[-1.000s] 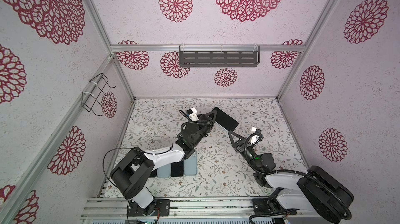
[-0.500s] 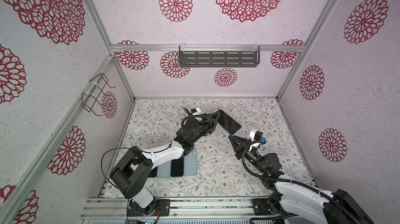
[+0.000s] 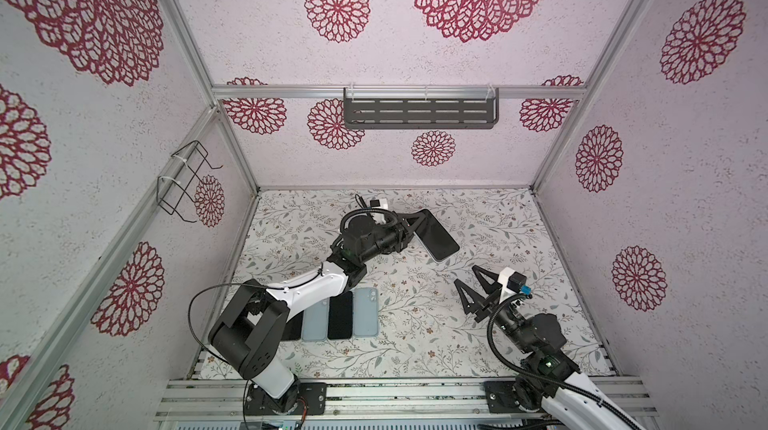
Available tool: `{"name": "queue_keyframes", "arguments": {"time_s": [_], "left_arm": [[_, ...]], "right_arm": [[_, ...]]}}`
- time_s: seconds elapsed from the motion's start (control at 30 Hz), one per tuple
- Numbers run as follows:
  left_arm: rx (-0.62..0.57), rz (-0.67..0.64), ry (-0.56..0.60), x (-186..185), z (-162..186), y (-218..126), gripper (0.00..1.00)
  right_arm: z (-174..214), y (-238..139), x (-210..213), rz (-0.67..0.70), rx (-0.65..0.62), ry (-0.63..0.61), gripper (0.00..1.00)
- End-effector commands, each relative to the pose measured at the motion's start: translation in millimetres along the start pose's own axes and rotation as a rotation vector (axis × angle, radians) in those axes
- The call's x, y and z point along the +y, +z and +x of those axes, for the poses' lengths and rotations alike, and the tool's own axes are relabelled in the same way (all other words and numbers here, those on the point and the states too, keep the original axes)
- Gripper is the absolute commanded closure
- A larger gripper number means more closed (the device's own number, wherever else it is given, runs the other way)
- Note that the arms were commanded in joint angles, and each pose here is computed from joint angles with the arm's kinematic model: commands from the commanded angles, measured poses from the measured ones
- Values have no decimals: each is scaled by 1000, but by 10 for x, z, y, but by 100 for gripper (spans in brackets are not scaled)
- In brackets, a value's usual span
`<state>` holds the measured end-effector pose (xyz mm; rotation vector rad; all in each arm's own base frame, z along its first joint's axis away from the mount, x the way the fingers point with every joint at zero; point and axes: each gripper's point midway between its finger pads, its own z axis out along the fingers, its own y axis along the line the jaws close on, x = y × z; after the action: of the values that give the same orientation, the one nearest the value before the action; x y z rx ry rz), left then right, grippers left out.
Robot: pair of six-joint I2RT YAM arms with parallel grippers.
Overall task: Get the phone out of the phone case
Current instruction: 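Open right gripper and draw it back while left gripper holds the phone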
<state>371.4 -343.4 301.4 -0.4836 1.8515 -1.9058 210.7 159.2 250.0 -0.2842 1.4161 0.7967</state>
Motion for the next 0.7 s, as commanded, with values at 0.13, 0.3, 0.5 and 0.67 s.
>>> {"name": "queue_keyframes", "arguments": {"time_s": [0.13,0.3,0.5,0.67], "left_arm": [[383,82,212,-393,244,-102,100],[411,65,196,-344,209,-135,100],[392,47,101,-199,166,-144,100],[372,27,26,-69,129,-153,100]], "right_arm": [[-226,69,289,-166,115,271,10],[-292,244,467,-335,97,483,13],[-435,370,544,-445,49,635,19],[-484,393,554,-481,23,683,23]]}}
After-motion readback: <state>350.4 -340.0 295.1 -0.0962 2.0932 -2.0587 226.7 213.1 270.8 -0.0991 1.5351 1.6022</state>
